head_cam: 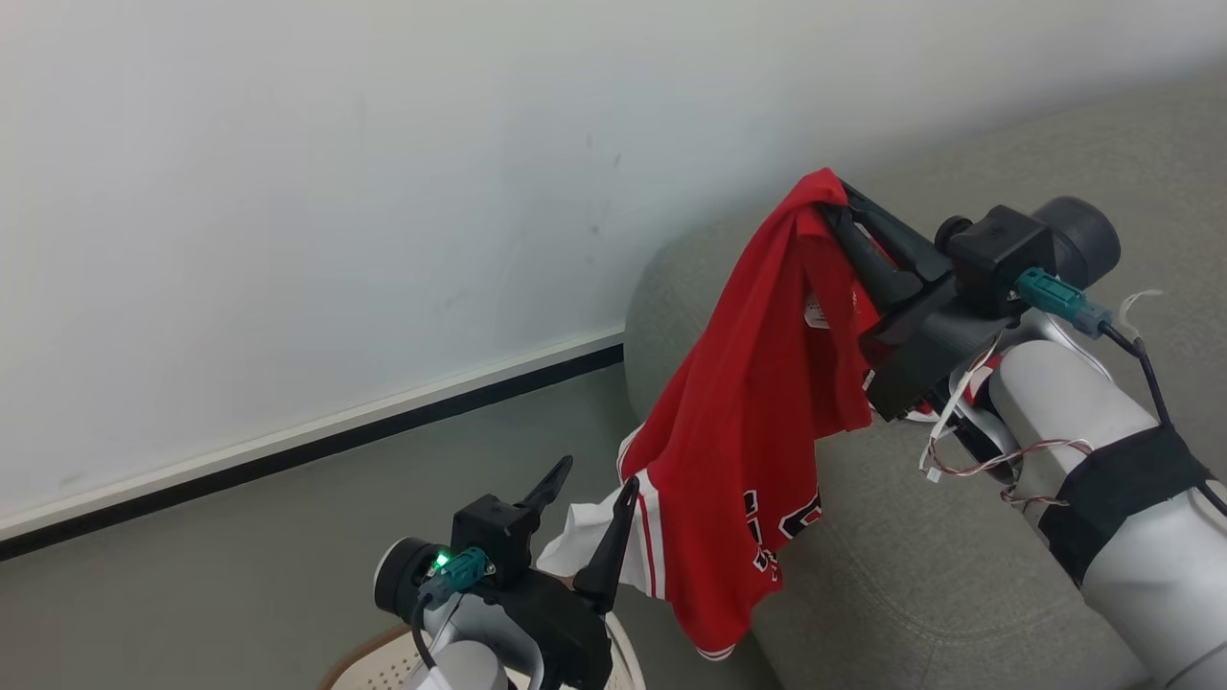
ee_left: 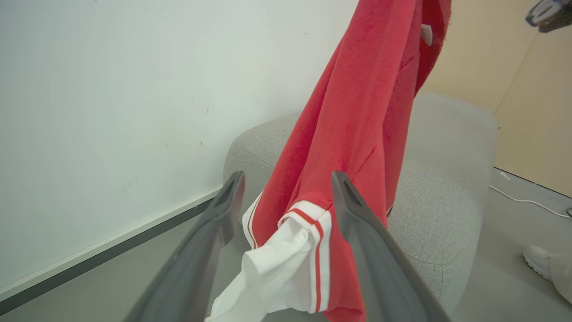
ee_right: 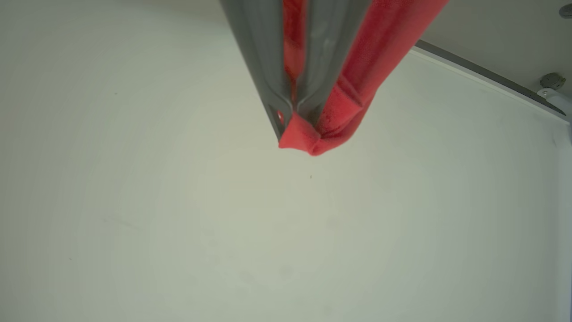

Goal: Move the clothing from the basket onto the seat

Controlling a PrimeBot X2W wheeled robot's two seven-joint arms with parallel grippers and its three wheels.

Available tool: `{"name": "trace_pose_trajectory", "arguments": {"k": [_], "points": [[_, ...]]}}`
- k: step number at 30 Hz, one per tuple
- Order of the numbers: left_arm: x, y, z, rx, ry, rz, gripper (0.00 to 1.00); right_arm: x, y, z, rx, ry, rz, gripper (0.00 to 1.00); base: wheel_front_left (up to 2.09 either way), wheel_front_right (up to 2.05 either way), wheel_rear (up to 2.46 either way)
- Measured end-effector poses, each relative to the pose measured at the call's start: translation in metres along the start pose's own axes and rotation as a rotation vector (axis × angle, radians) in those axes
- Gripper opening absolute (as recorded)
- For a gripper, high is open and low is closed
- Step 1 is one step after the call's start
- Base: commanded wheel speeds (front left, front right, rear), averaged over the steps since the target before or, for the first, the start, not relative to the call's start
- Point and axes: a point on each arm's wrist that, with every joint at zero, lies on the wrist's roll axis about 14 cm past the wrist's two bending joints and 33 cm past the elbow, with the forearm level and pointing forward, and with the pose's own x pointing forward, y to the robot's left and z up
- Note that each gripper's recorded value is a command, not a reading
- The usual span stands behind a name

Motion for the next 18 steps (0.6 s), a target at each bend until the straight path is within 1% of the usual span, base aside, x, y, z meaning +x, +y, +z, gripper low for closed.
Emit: {"name": "trace_pose_trajectory", "arguments": {"k": [4, 9, 14, 16, 18], "points": [[0.008, -0.018, 0.001, -0.005, -0.007, -0.055, 1.00, -0.009, -0.015, 0.010, -0.021, -0.014, -0.035, 0.00, 0.00, 0.00, 0.00], [0.015, -0.039, -0.006, -0.014, 0.006, -0.121, 1.00, -0.019, -0.042, 0.005, -0.038, 0.011, -0.095, 0.00, 0.00, 0.00, 0.00], [0.017, -0.038, -0.007, -0.021, -0.001, -0.127, 1.00, -0.005, -0.067, 0.011, -0.010, 0.010, -0.147, 0.00, 0.00, 0.00, 0.00], [0.017, -0.038, -0.006, -0.024, -0.007, -0.131, 1.00, 0.004, -0.081, 0.021, -0.041, 0.005, -0.158, 0.00, 0.00, 0.00, 0.00], [0.018, -0.035, -0.004, -0.030, -0.024, -0.124, 1.00, 0.013, -0.106, 0.039, -0.083, -0.017, -0.192, 0.00, 0.00, 0.00, 0.00]]}}
